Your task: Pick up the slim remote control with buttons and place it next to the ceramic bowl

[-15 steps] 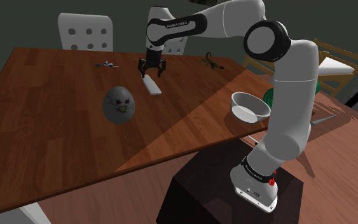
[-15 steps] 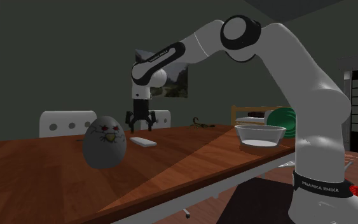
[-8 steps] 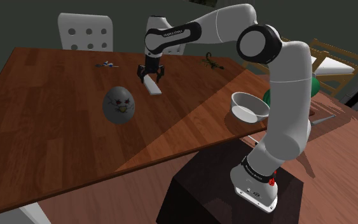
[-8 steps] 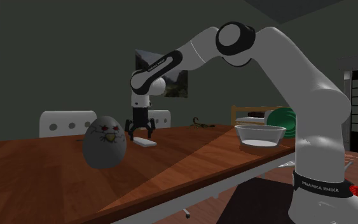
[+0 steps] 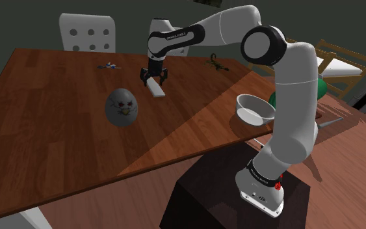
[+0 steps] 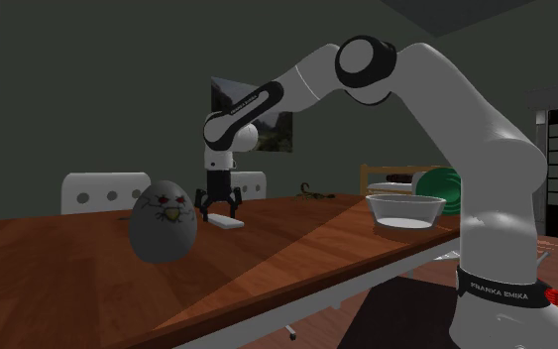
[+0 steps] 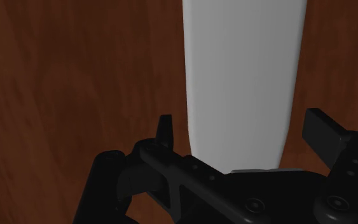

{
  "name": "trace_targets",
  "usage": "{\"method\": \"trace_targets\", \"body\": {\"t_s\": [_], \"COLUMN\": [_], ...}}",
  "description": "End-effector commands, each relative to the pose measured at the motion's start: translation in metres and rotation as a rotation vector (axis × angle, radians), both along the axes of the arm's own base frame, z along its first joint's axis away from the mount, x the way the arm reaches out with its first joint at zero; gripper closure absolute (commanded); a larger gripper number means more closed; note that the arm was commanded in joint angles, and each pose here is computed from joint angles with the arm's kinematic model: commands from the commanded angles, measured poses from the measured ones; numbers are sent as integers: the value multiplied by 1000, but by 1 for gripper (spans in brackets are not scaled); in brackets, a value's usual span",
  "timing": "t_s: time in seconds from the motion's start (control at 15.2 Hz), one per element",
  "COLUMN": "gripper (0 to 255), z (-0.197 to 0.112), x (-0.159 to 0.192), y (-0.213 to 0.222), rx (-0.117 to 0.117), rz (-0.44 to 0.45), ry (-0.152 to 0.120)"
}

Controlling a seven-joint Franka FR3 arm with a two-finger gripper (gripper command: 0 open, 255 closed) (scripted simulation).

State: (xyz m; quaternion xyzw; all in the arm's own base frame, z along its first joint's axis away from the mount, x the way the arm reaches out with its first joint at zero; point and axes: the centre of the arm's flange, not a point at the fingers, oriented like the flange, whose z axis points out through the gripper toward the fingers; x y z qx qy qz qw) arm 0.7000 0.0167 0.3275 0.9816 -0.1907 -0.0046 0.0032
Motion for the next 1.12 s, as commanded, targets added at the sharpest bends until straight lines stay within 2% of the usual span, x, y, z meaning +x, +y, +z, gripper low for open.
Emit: {"method": "trace_targets", "body": {"t_s": [0.0, 0.59, 1.06], "gripper": [255, 255, 255], "z": [0, 0, 37], "x": [0, 0, 0], "y": [0, 0, 0], "rx": [0, 0, 0], "rz": [0, 0, 0], "ry": [0, 0, 0]}}
